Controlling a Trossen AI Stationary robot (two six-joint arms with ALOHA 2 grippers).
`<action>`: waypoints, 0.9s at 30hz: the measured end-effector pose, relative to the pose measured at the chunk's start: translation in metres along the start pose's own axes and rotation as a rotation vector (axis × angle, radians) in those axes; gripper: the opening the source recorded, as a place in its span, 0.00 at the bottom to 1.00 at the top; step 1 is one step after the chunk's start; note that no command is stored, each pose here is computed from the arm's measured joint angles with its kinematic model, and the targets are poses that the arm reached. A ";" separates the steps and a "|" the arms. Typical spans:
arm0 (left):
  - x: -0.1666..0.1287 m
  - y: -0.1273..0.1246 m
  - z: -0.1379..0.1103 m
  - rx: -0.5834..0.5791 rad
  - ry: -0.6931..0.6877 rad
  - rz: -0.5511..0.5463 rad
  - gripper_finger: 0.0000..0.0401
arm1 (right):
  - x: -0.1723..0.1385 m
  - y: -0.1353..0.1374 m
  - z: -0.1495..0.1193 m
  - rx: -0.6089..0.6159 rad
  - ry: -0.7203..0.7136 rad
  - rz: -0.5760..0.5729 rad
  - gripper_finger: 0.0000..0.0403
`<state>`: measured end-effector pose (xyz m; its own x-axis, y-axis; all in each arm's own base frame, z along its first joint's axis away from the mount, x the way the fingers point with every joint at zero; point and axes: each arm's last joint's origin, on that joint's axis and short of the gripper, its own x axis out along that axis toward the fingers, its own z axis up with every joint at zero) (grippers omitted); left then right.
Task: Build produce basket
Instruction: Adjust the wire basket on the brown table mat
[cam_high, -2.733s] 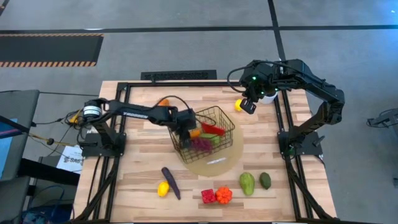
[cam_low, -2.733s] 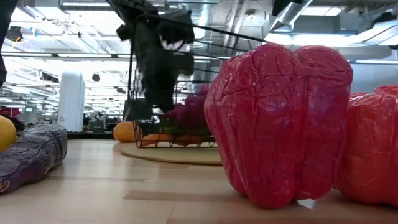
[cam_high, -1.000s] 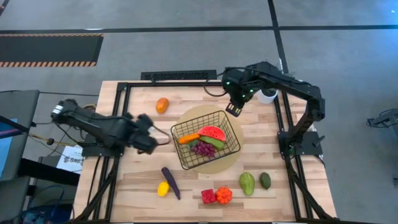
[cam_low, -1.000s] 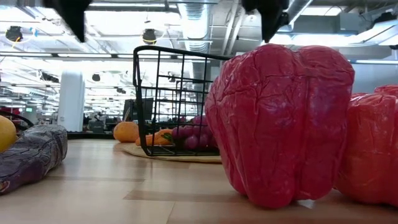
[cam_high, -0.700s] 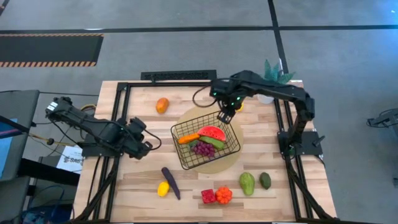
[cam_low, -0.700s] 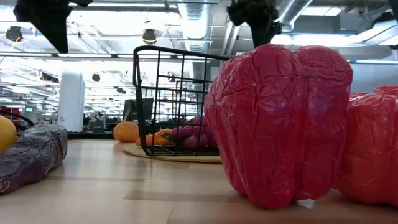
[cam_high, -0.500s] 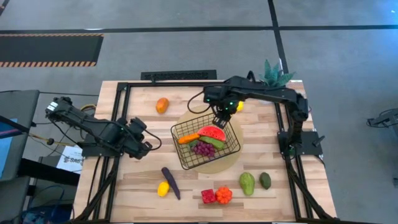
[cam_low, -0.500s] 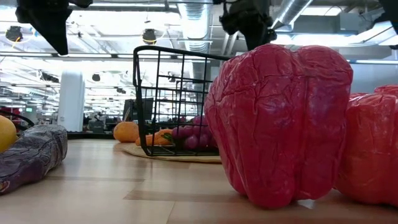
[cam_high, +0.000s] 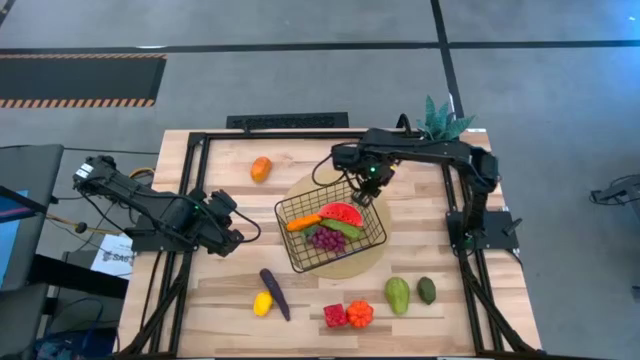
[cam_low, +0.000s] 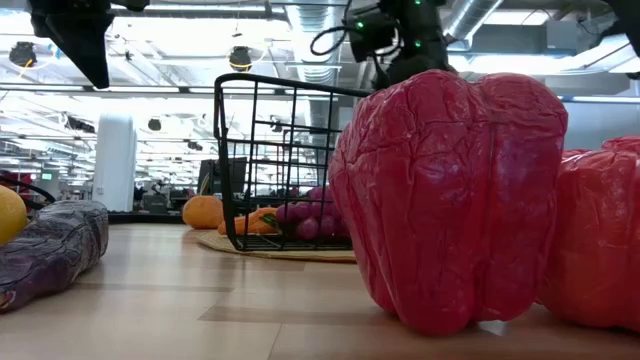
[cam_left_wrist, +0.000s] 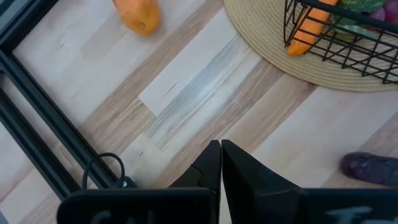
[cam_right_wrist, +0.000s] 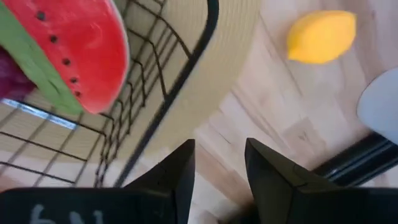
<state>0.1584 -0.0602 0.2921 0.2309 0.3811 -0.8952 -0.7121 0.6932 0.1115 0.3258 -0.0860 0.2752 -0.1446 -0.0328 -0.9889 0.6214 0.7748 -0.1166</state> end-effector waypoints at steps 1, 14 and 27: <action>0.000 0.000 0.000 -0.001 0.000 0.000 0.00 | 0.004 0.000 -0.001 0.005 -0.007 0.018 0.39; 0.000 -0.002 0.001 -0.053 -0.007 -0.016 0.00 | 0.011 0.000 0.000 -0.016 -0.078 0.173 0.38; 0.000 -0.002 0.001 -0.081 -0.007 -0.017 0.00 | -0.022 -0.007 -0.011 -0.034 -0.240 0.326 0.38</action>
<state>0.1603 -0.0611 0.2921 0.2481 0.3738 -0.8937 -0.7591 0.6482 0.0604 0.3160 -0.0837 0.2984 0.2420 0.0749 -0.9674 0.5784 0.7893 0.2058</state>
